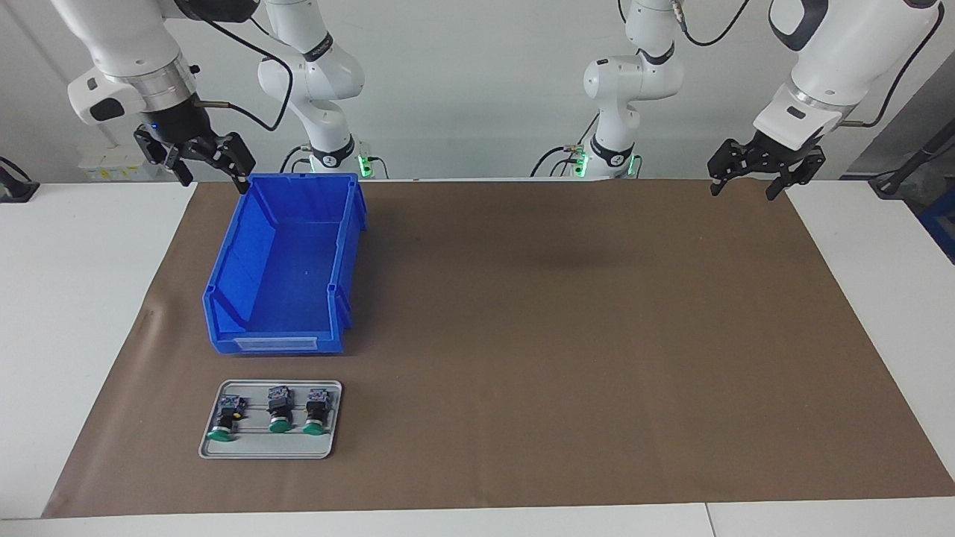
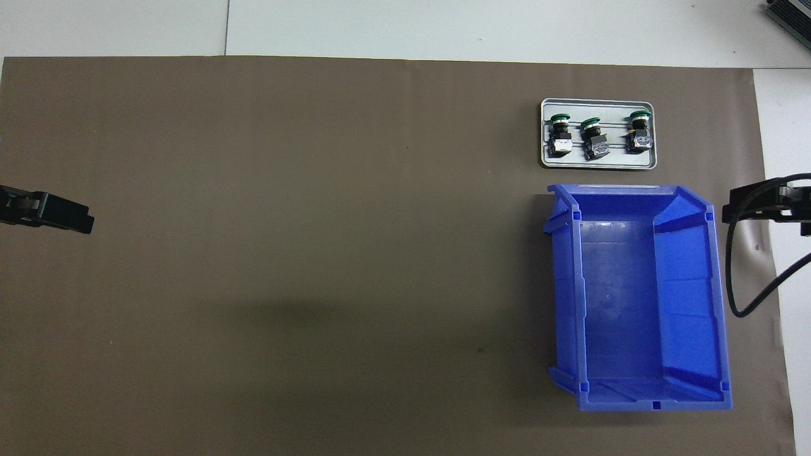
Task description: Place and press button with both arms
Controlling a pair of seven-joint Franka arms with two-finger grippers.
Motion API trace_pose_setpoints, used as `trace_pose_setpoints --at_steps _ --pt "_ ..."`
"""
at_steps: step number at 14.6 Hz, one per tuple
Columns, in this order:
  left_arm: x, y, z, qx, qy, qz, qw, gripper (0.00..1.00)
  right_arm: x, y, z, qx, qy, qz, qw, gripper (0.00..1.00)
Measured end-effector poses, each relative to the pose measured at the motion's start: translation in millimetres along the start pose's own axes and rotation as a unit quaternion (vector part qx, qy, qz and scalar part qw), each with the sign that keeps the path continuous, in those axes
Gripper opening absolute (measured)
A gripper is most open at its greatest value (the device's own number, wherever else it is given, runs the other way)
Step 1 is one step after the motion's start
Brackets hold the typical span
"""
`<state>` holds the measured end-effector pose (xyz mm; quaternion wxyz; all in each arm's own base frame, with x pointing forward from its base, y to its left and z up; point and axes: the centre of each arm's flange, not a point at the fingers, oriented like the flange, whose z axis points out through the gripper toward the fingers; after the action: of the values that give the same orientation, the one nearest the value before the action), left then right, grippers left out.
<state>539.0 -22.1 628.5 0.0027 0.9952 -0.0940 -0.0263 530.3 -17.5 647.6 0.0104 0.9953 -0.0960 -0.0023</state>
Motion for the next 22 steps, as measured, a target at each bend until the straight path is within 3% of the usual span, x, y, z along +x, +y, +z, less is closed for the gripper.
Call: trace_pose_setpoints --at_steps 7,12,19,22 --pt "0.0 0.0 0.0 0.000 0.000 0.000 1.000 1.00 0.2 -0.6 -0.3 0.000 0.001 -0.002 1.000 1.00" --pt "0.0 0.0 0.0 0.000 0.000 0.000 1.000 1.00 29.6 -7.7 12.9 0.006 0.050 -0.031 0.998 1.00" --pt "0.0 0.0 0.0 0.000 0.000 0.000 1.000 1.00 166.3 -61.6 164.5 0.018 0.072 -0.089 0.993 1.00" --pt "0.0 0.0 0.0 0.000 0.000 0.000 1.000 1.00 191.4 -68.2 233.6 0.018 0.070 -0.125 0.990 1.00"
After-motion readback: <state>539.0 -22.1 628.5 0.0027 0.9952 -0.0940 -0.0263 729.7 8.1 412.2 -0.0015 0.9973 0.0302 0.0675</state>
